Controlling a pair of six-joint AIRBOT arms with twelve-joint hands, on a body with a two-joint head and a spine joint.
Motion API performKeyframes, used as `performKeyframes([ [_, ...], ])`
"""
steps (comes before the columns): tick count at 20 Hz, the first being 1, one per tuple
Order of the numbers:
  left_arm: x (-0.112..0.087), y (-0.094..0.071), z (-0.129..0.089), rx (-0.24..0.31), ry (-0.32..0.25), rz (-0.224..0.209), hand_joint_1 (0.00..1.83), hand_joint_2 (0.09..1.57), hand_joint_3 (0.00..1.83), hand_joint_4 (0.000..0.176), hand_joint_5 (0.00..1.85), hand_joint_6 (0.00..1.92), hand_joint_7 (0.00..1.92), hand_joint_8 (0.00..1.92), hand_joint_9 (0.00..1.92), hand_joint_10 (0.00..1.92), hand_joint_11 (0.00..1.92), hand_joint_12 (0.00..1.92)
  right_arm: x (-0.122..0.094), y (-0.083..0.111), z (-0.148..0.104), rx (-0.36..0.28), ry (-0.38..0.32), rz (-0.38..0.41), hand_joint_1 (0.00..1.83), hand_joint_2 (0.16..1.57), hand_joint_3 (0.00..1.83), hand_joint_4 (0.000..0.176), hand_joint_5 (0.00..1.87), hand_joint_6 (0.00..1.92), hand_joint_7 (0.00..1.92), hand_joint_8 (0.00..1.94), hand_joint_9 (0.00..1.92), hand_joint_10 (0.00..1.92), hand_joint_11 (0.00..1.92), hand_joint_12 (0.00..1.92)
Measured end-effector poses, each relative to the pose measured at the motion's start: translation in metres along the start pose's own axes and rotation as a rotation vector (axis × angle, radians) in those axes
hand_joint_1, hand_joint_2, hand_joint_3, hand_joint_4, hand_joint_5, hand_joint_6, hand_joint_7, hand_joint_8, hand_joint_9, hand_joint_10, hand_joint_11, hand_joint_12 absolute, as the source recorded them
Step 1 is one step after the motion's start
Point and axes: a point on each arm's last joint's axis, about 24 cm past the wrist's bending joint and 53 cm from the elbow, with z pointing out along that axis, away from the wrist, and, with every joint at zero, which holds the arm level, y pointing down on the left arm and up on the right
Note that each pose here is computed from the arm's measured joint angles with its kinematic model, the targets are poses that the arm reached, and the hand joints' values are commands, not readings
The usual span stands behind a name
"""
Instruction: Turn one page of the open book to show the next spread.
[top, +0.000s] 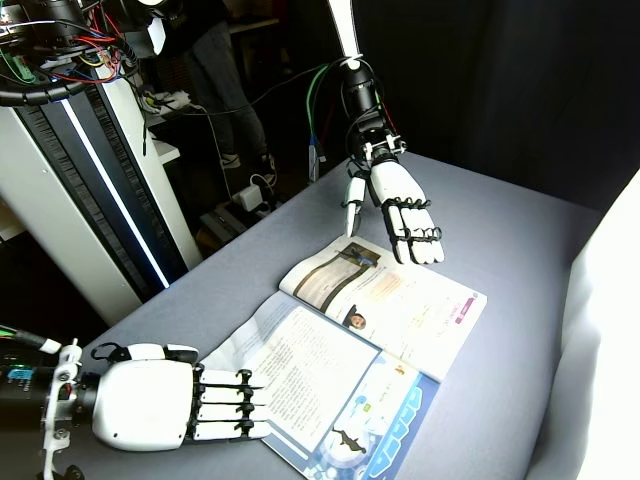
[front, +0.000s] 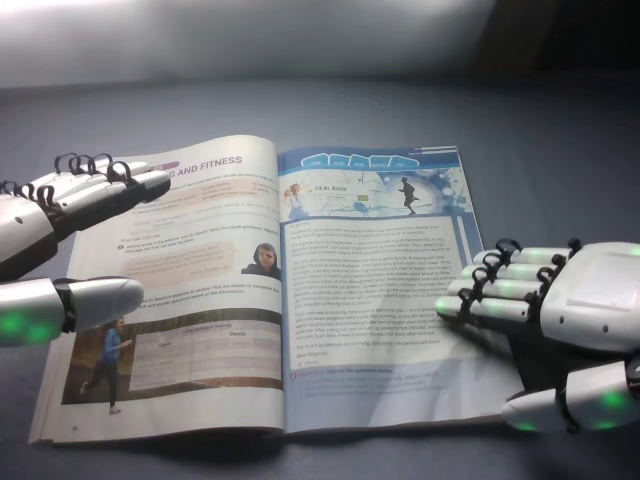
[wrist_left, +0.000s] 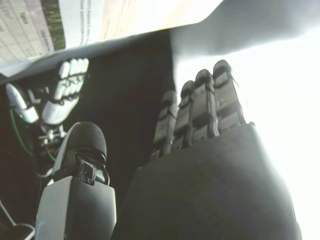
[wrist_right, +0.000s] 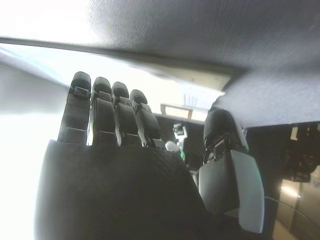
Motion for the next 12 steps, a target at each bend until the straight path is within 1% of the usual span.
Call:
performKeyframes([
  [1,-0.001,0.001,0.0,-0.002,-0.005,-0.002,0.21,1.32,0.0,0.051,0.02,0.0,0.0,0.0,0.0,0.0,0.0,0.0,0.001,0.0,0.001,0.0,0.003,0.001,0.01,1.22,0.0,0.0,0.0,0.0,0.0,0.0,0.0,0.0,0.0,0.0],
  [2,-0.002,0.001,-0.001,-0.001,-0.011,-0.006,0.21,1.32,0.0,0.049,0.01,0.0,0.0,0.0,0.0,0.0,0.0,0.0,0.001,-0.001,0.003,-0.001,0.002,0.001,0.01,1.22,0.0,0.0,0.0,0.0,0.0,0.0,0.0,0.0,0.0,0.0],
  [3,-0.001,0.001,-0.002,-0.001,-0.009,-0.006,0.26,1.32,0.0,0.05,0.02,0.0,0.0,0.0,0.0,0.0,0.0,0.0,0.002,0.0,0.005,-0.005,0.0,0.003,0.02,1.23,0.0,0.0,0.0,0.0,0.0,0.0,0.0,0.0,0.0,0.0],
  [4,0.001,0.002,-0.004,-0.005,-0.006,-0.01,0.27,1.32,0.0,0.042,0.02,0.0,0.0,0.0,0.0,0.0,0.0,0.0,0.002,0.0,0.007,-0.01,-0.003,0.004,0.01,1.23,0.0,0.0,0.0,0.0,0.0,0.0,0.0,0.0,0.0,0.0],
  [6,0.003,0.004,-0.005,-0.012,0.0,-0.009,0.24,1.32,0.0,0.043,0.02,0.0,0.0,0.0,0.0,0.0,0.0,0.0,0.001,0.004,0.013,-0.025,-0.011,0.007,0.02,1.23,0.0,0.0,0.0,0.0,0.0,0.0,0.0,0.0,0.0,0.0],
  [8,0.001,0.006,-0.007,-0.02,-0.008,-0.014,0.21,1.31,0.0,0.032,0.04,0.01,0.0,0.0,0.0,0.0,0.0,0.0,0.0,0.01,0.022,-0.044,-0.019,0.015,0.0,1.22,0.0,0.0,0.0,0.0,0.0,0.0,0.0,0.0,0.0,0.0],
  [10,0.001,0.012,-0.011,-0.038,-0.017,-0.024,0.2,1.31,0.0,0.038,0.03,0.01,0.0,0.0,0.0,0.0,0.0,0.0,-0.001,0.017,0.03,-0.069,-0.03,0.019,0.0,1.21,0.0,0.0,0.0,0.0,0.0,0.0,0.0,0.0,0.0,0.0],
  [12,0.003,0.019,-0.018,-0.061,-0.014,-0.027,0.19,1.32,0.0,0.025,0.05,0.01,0.0,0.0,0.0,0.0,0.0,0.0,-0.005,0.024,0.04,-0.092,-0.048,0.032,0.0,1.2,0.0,0.0,0.0,0.0,0.0,0.0,0.0,0.0,0.0,0.0],
])
